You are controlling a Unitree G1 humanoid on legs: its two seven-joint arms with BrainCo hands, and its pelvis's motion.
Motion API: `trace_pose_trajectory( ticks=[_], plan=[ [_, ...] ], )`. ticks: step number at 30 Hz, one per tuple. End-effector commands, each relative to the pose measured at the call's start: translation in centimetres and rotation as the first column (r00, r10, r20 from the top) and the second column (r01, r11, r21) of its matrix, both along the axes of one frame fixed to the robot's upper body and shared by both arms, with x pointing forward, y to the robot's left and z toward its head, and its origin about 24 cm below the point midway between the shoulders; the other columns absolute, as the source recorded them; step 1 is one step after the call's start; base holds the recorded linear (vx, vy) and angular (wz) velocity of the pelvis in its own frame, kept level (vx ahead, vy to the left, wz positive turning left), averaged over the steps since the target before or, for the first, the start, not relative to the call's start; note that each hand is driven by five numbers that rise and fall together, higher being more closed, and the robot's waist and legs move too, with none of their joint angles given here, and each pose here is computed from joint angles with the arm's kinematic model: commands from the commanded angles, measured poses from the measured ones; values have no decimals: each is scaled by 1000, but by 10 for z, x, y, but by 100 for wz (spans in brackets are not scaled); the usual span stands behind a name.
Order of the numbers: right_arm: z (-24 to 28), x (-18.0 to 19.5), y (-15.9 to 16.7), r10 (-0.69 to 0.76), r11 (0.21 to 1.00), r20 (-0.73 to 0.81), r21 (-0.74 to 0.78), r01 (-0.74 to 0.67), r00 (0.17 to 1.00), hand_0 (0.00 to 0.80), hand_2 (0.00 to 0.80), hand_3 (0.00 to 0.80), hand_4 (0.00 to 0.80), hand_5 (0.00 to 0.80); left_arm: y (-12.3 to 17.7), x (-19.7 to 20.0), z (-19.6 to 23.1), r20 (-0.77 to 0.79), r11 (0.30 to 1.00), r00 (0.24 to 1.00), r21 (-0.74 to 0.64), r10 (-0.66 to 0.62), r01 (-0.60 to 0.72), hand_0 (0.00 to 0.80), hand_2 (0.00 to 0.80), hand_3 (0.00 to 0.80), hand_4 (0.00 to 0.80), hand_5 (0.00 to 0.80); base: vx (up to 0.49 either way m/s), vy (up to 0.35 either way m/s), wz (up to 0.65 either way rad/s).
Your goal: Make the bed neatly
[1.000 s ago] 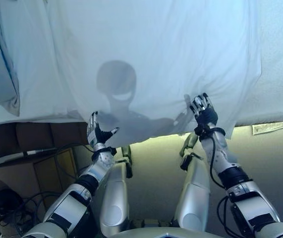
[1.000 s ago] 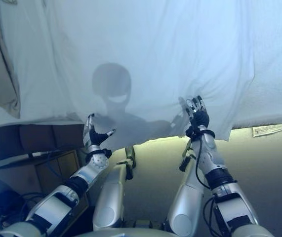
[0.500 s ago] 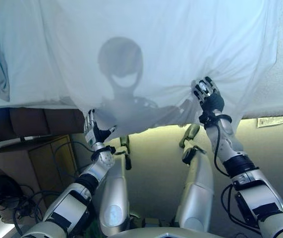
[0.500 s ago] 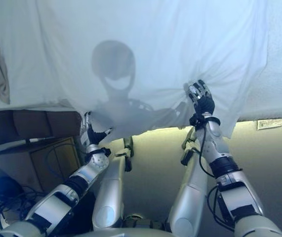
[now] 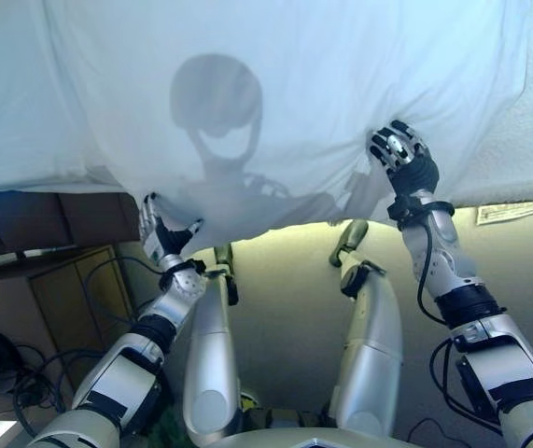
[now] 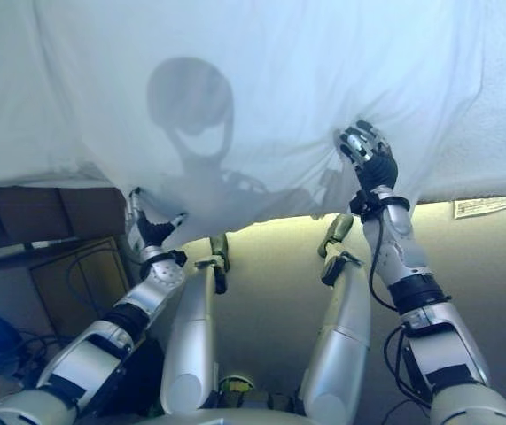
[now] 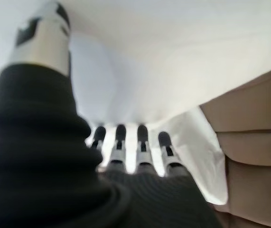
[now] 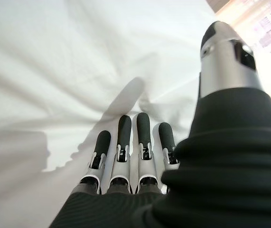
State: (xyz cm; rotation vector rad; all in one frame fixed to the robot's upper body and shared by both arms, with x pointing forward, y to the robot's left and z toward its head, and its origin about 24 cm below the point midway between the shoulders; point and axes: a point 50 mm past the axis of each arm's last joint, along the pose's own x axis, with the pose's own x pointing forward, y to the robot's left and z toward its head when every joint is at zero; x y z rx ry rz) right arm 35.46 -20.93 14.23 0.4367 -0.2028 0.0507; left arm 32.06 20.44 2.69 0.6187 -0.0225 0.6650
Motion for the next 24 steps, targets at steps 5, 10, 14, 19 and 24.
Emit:
trace_pose_trajectory(
  ticks=[5, 10, 14, 19, 24],
  plan=[
    [44, -6, -10, 39, 999, 161, -13, -38, 986, 0, 0, 0, 0, 0, 19, 5, 9, 6, 997, 998, -40, 63, -63, 0, 0, 0, 0, 0, 58, 136, -19],
    [44, -8, -18, 45, 999, 145, -31, -41, 988, 0, 0, 0, 0, 0, 31, 9, 2, -129, 994, 990, -75, 65, -75, 0, 0, 0, 0, 0, 47, 80, -1],
    [42, -11, -19, 71, 997, 143, -28, -67, 987, 0, 0, 0, 0, 0, 48, 7, -3, -250, 987, 957, -19, 148, -158, 0, 0, 0, 0, 0, 37, 18, -2],
    [43, -13, -19, 114, 992, 141, -64, -105, 983, 0, 0, 0, 0, 0, 72, -2, -10, -367, 962, 890, 72, 271, -263, 0, 0, 0, 0, 0, 50, 102, -2],
    [50, -18, -24, 133, 984, 132, -134, -116, 982, 0, 0, 0, 0, 0, 72, -1, -6, -401, 933, 878, 337, 262, -125, 0, 0, 0, 0, 0, 45, 191, -5]
  ],
)
